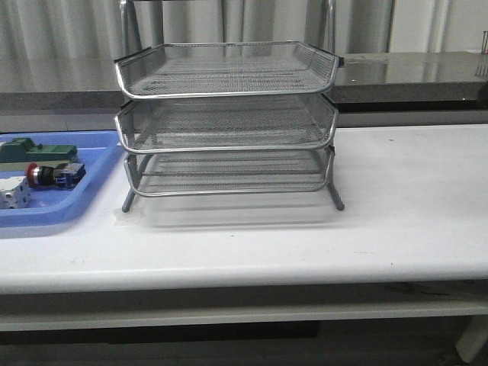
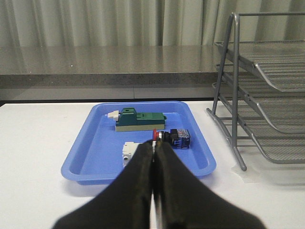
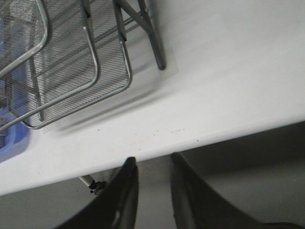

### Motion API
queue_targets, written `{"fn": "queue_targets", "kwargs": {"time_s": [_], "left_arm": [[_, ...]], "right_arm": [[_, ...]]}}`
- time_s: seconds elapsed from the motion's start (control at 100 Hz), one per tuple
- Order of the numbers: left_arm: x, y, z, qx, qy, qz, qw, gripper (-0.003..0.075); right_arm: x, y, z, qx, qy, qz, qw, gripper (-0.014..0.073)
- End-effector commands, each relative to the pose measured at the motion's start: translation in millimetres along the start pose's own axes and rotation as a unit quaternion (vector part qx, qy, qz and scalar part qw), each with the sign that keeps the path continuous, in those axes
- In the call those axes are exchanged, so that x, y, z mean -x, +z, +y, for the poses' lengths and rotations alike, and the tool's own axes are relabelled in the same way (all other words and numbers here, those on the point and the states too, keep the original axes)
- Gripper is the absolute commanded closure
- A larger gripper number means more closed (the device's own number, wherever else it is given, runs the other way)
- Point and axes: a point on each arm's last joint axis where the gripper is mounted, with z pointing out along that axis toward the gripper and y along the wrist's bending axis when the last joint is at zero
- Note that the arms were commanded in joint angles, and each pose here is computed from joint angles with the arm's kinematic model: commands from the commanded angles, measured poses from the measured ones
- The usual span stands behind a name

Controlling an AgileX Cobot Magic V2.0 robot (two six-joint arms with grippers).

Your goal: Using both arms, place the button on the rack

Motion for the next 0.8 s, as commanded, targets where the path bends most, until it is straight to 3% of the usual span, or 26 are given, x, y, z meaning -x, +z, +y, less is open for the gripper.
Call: {"fn": "queue_targets", "kwargs": {"time_s": [0.0, 0.47, 0.79], "left_arm": [[-10, 0, -1, -0.005, -0.005, -0.024, 1.0, 0.0741], [-10, 0, -1, -0.005, -0.005, -0.024, 1.0, 0.0741], [-10, 0, -1, -0.005, -0.005, -0.024, 1.0, 0.0741]], "right_arm": [[14, -5, 11, 0.033, 0.009, -0.047, 0.998, 0.0314], [19, 52, 11, 0.122, 0.062, -0.008, 0.991, 0.0312], [17, 99, 5, 0.203, 0.114, 0.02, 0.972, 0.0291]]}}
